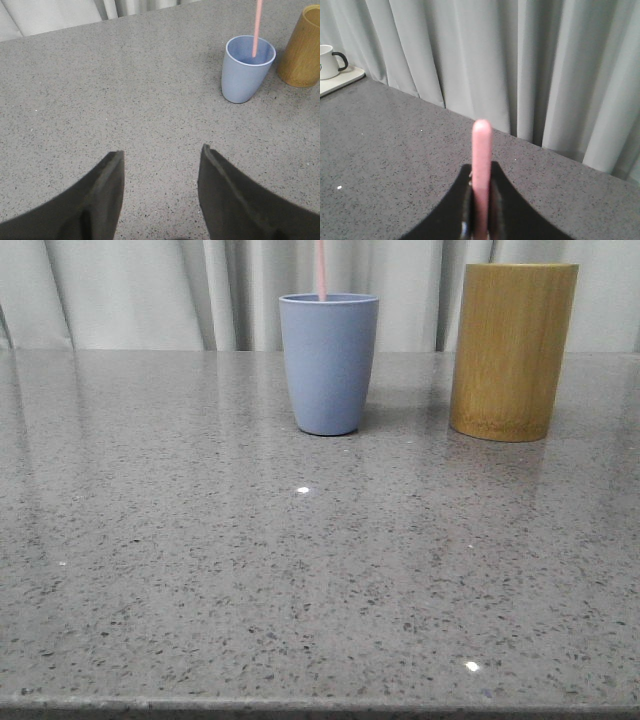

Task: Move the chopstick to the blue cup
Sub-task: 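Carry the pink stick over and lower it into the blue cup, then open the right gripper and release the pink stick in the cup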

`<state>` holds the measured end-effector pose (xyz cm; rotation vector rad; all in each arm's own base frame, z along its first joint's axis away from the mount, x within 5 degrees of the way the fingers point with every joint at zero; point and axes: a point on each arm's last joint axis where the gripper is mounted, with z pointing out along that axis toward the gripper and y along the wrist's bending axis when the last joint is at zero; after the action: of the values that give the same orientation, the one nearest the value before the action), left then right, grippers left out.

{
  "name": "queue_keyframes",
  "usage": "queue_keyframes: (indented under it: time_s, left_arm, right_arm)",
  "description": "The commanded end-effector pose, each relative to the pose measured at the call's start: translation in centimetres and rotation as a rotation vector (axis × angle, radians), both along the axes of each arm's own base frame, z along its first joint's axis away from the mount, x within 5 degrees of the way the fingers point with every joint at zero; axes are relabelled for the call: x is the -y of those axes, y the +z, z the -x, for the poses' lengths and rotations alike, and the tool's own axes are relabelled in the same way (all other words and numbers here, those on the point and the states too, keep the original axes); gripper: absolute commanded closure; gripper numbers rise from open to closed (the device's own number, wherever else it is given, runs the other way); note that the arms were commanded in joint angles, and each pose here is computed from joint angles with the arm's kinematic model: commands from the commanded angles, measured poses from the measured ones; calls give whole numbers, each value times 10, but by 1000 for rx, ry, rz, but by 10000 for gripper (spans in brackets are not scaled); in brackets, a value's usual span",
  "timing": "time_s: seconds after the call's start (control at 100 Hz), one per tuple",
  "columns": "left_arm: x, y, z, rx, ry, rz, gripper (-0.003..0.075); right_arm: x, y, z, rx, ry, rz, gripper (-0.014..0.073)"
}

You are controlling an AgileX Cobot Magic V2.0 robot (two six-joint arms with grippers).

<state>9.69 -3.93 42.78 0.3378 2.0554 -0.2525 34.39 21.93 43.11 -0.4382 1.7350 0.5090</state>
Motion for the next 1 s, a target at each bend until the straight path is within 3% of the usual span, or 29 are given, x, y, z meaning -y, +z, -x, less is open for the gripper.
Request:
queue_keyframes:
  time_s: [0.0,0.44,0.78,0.99]
  left_arm:
    - [1,11,0,66,-6,45,386]
    - [1,9,1,36,-4,33,386]
    - [1,9,1,43,-5,36,386]
    - [1,10,1,45,-5,37,386]
  right_arm:
    - [4,29,6,127,-10,-78,664]
    - [-8,-5,-13,37,-5,-20,650]
    - [-6,-8,-13,16,-7,13,302]
    - [-3,-1,-9,29,-7,6,276]
